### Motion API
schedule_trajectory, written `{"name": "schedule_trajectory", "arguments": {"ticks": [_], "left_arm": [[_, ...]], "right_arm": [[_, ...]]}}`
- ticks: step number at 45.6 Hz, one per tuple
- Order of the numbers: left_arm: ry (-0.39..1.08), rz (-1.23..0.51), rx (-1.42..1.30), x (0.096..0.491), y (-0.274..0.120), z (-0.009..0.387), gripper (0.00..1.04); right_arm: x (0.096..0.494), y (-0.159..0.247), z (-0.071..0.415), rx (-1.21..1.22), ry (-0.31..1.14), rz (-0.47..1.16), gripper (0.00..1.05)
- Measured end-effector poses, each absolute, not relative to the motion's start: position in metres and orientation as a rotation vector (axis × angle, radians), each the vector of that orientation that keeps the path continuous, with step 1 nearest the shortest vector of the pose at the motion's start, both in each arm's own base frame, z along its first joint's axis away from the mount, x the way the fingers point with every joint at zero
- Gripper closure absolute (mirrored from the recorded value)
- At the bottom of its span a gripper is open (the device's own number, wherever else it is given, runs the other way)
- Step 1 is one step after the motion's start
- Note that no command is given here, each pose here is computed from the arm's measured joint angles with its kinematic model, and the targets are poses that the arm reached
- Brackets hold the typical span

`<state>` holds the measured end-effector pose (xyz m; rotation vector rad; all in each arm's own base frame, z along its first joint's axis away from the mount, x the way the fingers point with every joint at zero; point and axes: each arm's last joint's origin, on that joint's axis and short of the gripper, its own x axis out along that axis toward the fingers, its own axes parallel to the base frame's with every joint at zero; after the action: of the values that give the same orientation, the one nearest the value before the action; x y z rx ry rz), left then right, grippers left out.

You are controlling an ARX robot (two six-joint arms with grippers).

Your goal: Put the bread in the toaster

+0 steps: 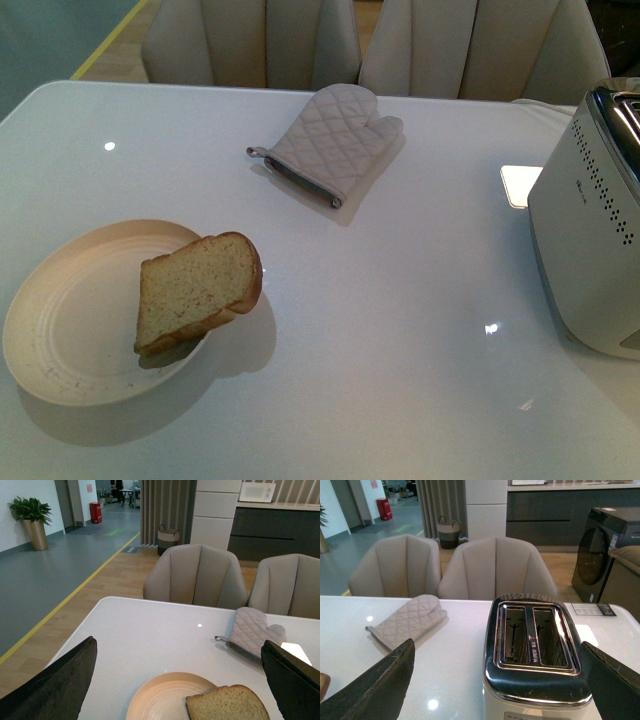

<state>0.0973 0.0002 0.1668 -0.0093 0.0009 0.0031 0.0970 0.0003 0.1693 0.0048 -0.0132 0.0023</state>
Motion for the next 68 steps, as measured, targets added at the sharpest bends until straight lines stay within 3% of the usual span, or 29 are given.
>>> {"name": "schedule_trajectory", "arguments": {"ticks": [7, 10, 22, 36, 44, 61, 68], "left_arm": [[0.433, 0.022, -0.235, 0.102, -0.004, 0.171, 0.07], [0.513, 0.023, -0.337, 0.11, -0.005, 0.175, 0.07], [0.615, 0.093, -0.487, 0.185, 0.018, 0.164, 0.07], [0.87, 0.288, -0.453, 0.268, 0.044, 0.066, 0.07], [0.989, 0.334, -0.424, 0.283, 0.053, 0.017, 0.07], [1.077, 0.336, -0.363, 0.301, 0.048, -0.025, 0.07], [1.092, 0.332, -0.356, 0.306, 0.045, -0.032, 0.24]], "right_arm": [[0.097, 0.0, 0.169, 0.005, -0.014, 0.003, 0.09], [0.097, 0.0, 0.169, 0.005, -0.014, 0.003, 0.09], [0.097, 0.0, 0.169, 0.005, -0.014, 0.002, 0.09], [0.097, 0.0, 0.169, 0.005, -0.014, 0.002, 0.09], [0.097, 0.0, 0.169, 0.005, -0.014, 0.002, 0.09], [0.097, 0.0, 0.169, 0.005, -0.014, 0.002, 0.09], [0.097, 0.0, 0.169, 0.005, -0.014, 0.002, 0.09]]}}
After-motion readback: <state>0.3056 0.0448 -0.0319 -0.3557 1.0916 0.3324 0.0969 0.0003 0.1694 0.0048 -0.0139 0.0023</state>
